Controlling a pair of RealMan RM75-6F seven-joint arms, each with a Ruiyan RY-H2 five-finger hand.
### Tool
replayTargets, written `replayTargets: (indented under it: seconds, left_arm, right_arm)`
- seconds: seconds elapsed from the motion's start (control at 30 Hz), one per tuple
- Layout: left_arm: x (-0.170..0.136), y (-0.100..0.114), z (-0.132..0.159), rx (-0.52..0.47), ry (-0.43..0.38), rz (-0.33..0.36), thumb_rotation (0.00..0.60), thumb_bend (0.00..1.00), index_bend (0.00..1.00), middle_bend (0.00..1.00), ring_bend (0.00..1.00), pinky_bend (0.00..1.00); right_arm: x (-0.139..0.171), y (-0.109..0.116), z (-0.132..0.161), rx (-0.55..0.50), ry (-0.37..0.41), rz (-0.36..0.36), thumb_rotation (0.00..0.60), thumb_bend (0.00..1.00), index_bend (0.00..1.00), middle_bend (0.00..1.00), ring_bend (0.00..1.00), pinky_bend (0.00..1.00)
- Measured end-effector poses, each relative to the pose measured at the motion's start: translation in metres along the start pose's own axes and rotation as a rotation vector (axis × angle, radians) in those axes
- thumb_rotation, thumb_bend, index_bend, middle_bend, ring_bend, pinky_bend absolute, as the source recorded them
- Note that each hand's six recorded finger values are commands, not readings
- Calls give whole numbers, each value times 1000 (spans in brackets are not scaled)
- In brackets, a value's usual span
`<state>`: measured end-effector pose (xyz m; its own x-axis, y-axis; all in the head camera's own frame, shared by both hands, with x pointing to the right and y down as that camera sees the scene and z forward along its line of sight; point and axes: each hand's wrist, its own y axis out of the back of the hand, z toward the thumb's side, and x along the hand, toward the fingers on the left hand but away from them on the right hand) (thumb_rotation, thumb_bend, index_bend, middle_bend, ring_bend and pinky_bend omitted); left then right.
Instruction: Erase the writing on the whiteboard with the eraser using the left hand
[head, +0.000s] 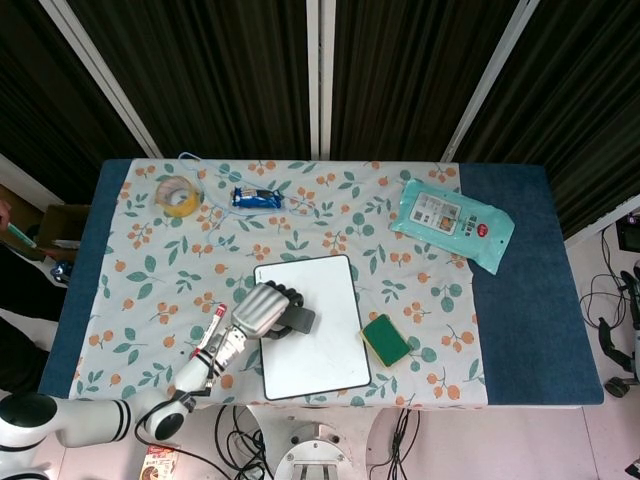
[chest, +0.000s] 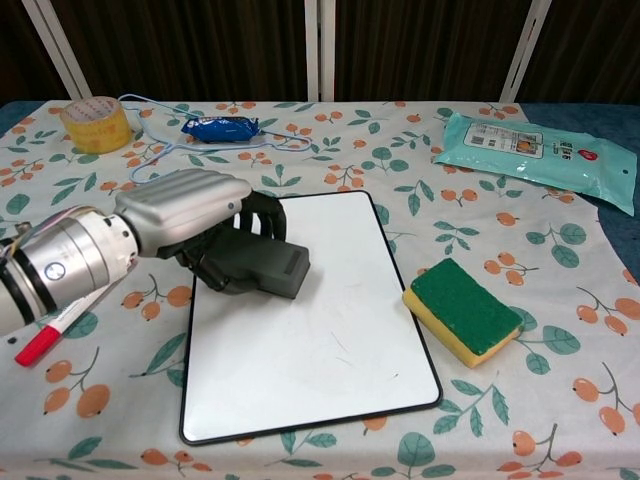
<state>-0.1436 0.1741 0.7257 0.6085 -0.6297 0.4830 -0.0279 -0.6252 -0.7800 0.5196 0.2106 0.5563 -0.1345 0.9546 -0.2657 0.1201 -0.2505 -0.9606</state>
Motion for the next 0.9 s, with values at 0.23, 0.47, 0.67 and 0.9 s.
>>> replayTargets:
  seconds: [0.23,0.47,0.67,0.9]
  left_arm:
    - [-19,-9,23,-14,-60,-52,600,432,725,683,579,588]
    - [-36,-9,36,-22,-93,-85,600,432,727,686,581,593]
    - [-31,-15,30,-28,-67,-90,600,431,727,686,581,593]
    - [-23,-19,23,-31,-41,-77,600,431,733,689,584,595]
  right_arm:
    - [1,0,1,0,6,1,600,367,0,0,0,0]
    - [1,-2,1,-1,8,7,600,367,0,0,0,0]
    - [1,-4,1,1,9,11,600,366,0,0,0,0]
    - [2,-4,0,2,5,13,600,367,0,0,0,0]
